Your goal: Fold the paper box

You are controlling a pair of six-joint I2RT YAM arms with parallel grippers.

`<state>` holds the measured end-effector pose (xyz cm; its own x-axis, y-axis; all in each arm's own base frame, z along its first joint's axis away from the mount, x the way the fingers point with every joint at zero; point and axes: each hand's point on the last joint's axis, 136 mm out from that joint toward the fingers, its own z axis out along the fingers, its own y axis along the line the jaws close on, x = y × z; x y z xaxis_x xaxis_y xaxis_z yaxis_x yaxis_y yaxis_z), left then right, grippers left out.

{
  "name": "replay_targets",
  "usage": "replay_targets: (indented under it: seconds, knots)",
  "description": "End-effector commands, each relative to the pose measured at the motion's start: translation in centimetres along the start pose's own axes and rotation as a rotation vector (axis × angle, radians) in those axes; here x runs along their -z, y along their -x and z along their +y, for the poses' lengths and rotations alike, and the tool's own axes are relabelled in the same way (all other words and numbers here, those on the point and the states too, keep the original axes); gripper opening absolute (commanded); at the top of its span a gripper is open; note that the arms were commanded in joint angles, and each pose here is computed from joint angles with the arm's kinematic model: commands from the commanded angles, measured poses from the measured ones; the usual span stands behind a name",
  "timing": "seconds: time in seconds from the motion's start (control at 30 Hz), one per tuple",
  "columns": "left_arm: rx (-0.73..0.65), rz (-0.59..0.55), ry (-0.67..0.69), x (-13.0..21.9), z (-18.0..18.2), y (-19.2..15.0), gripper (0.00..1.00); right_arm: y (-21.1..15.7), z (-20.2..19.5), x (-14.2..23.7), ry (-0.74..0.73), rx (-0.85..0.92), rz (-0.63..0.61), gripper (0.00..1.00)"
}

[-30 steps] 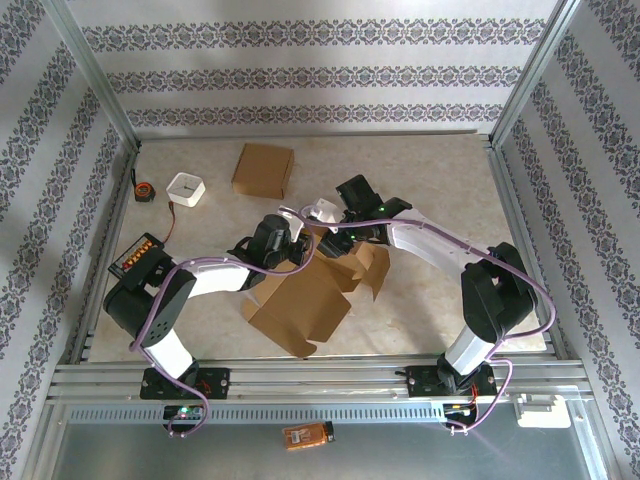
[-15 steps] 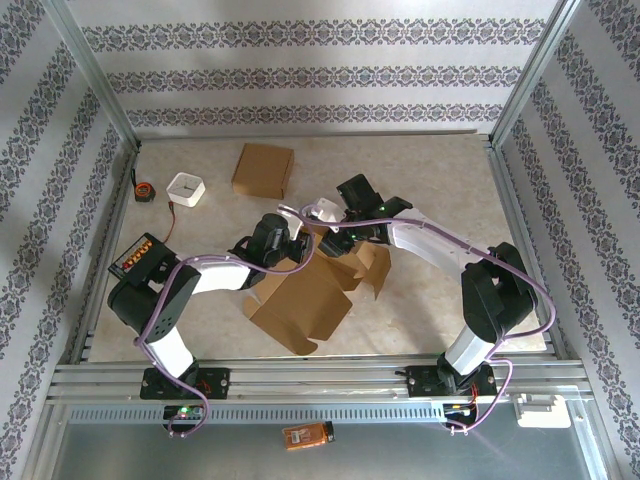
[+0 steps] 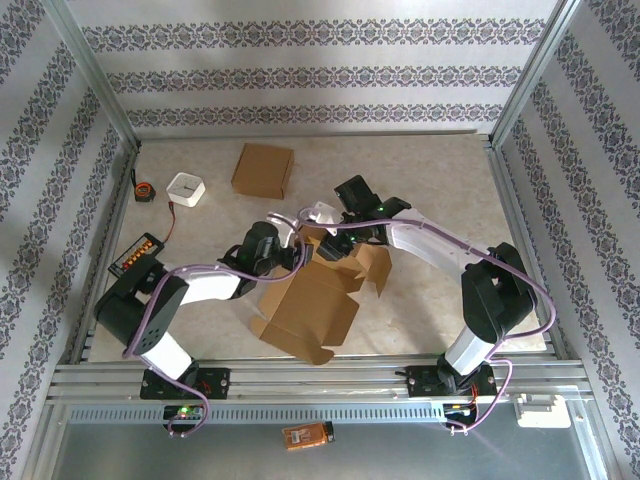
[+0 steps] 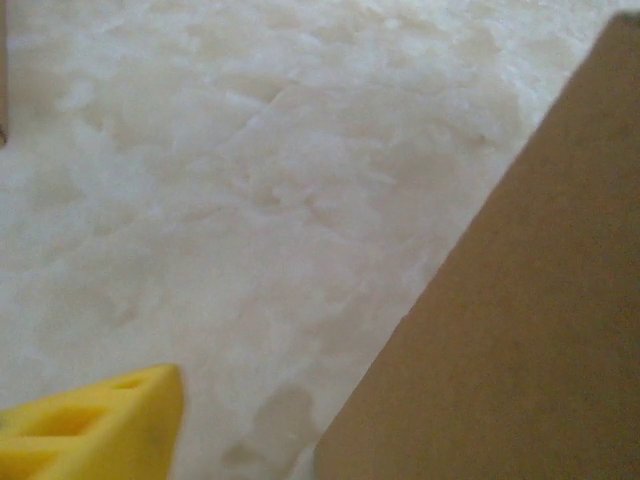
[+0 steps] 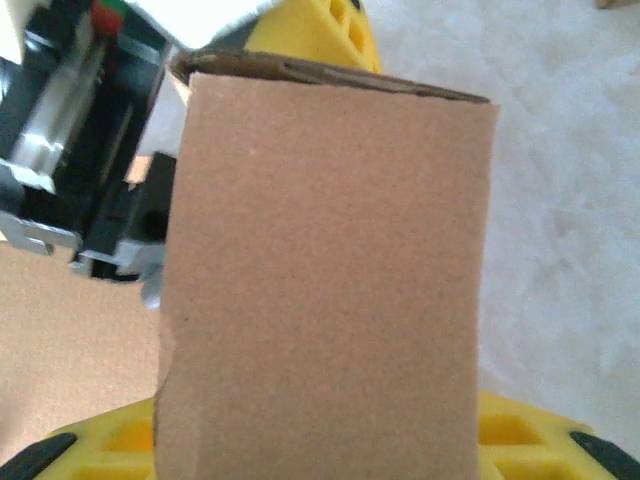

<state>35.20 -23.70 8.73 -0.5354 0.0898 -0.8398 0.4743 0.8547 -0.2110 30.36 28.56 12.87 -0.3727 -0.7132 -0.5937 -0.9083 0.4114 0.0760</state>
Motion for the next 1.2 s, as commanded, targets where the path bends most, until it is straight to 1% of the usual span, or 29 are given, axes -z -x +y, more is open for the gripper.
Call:
replay_targets:
  seconds: [0.0, 0.2, 0.3, 0.33, 0.4, 0.43, 0.47, 0.53, 0.6, 0.73, 0.8, 0.93, 1.07, 1.17]
  knots:
    - [0.038, -0.044, -0.046, 2.2, -0.7, 1.1, 0.79, 0.4, 0.9, 0.6, 0.046, 0.021, -0.002, 0.44]
    - [0.059, -0.101, -0.106, 6.0, -1.9, 2.0, 0.81, 1.0, -0.3, 1.3, -0.009, 0.095, 0.006, 0.44]
    - [0.114, -0.172, -0.099, 9.1, -1.9, 3.6, 0.82, 2.2, -1.0, 1.9, -0.040, 0.173, -0.007, 0.45]
    - [0.151, -0.199, -0.073, 10.3, -1.5, 4.2, 0.82, 2.6, -1.1, 2.1, -0.052, 0.221, -0.011, 0.45]
    - [0.242, -0.254, 0.014, 12.7, 0.1, 5.2, 0.93, 3.7, -1.5, 2.5, -0.085, 0.321, -0.020, 0.45]
    - [0.300, -0.281, 0.081, 14.1, 1.3, 5.5, 0.98, 4.4, -1.5, 2.6, -0.094, 0.376, -0.026, 0.46]
    - [0.361, -0.291, 0.155, 15.3, 2.7, 5.5, 0.99, 5.1, -1.6, 2.7, -0.102, 0.430, -0.034, 0.46]
    - [0.459, -0.304, 0.243, 17.2, 4.3, 5.5, 0.99, 5.7, -1.8, 2.3, -0.109, 0.516, -0.035, 0.46]
    - [0.521, -0.298, 0.267, 18.2, 4.9, 5.4, 0.99, 5.7, -2.2, 1.3, -0.101, 0.560, -0.023, 0.46]
    - [0.673, -0.211, 0.313, 18.3, 5.7, 4.2, 0.99, 4.7, -1.7, -1.3, -0.019, 0.607, 0.032, 0.48]
    - [0.726, -0.168, 0.300, 17.7, 5.6, 3.9, 0.99, 4.0, -1.6, -2.2, -0.003, 0.629, 0.061, 0.50]
    - [0.816, -0.132, 0.224, 16.3, 5.2, 4.3, 1.00, 4.2, -1.4, -2.3, -0.013, 0.636, 0.057, 0.63]
    - [0.851, -0.127, 0.159, 15.1, 5.0, 5.4, 1.00, 6.2, -0.8, -0.6, -0.037, 0.613, -0.018, 0.77]
    - [0.848, -0.117, 0.128, 14.2, 5.0, 6.3, 1.00, 7.7, -0.2, 1.0, -0.045, 0.589, -0.082, 0.87]
